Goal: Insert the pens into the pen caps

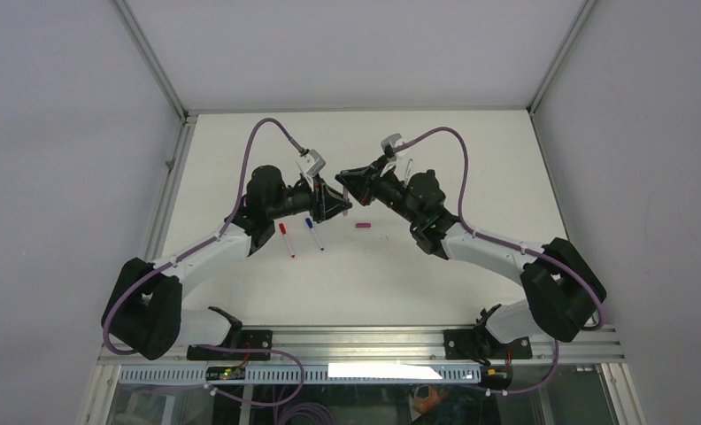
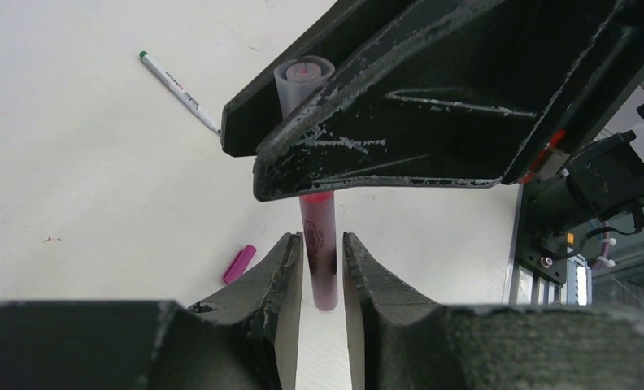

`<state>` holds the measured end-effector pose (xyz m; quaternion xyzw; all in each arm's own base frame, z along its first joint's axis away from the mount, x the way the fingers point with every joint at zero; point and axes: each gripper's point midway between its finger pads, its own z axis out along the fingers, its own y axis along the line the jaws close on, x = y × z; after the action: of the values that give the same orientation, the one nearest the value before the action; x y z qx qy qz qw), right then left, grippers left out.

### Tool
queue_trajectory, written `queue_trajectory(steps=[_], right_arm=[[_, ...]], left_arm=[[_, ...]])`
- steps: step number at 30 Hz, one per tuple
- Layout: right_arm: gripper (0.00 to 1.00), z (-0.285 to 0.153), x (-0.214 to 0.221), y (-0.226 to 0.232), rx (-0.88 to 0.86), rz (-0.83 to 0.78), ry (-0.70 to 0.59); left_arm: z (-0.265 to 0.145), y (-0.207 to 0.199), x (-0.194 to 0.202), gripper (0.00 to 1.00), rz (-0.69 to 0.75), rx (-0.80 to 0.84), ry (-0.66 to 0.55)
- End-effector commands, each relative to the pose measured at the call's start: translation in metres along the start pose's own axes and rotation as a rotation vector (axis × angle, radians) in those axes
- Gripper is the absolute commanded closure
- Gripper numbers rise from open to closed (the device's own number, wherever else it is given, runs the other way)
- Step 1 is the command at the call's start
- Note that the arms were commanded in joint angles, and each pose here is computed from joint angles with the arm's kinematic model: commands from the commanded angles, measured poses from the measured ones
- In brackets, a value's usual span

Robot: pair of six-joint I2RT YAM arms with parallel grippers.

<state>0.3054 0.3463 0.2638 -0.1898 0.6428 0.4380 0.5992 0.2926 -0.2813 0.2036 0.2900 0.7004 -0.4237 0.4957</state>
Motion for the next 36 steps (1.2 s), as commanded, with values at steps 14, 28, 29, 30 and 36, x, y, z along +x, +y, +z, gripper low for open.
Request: queue_trajectory(steps=[14,28,29,30,36], right_arm=[[1.00,0.003,-0.014,0.004,-0.019,0.015,-0.040],[1.00,-0.017,0.069,-0.011,0.031,0.130,0.099],[1.00,-0.020,0.076,-0.011,0.036,0.132,0.112],[1.00,-0.022,0.083,-0.011,0.041,0.134,0.126],[1.00,-0.032,0.119,-0.010,0.051,0.184,0.187]], left_arm=[[0.012,-0.005,-0.030,1.00,0.062,0.039,-0.094],[0.003,-0.002,-0.097,1.00,0.191,-0.045,-0.275],[0.003,-0.001,-0.101,1.00,0.199,-0.052,-0.288],[0.001,-0.001,-0.106,1.00,0.206,-0.059,-0.304],[-0.007,0.003,-0.125,1.00,0.221,-0.091,-0.379]])
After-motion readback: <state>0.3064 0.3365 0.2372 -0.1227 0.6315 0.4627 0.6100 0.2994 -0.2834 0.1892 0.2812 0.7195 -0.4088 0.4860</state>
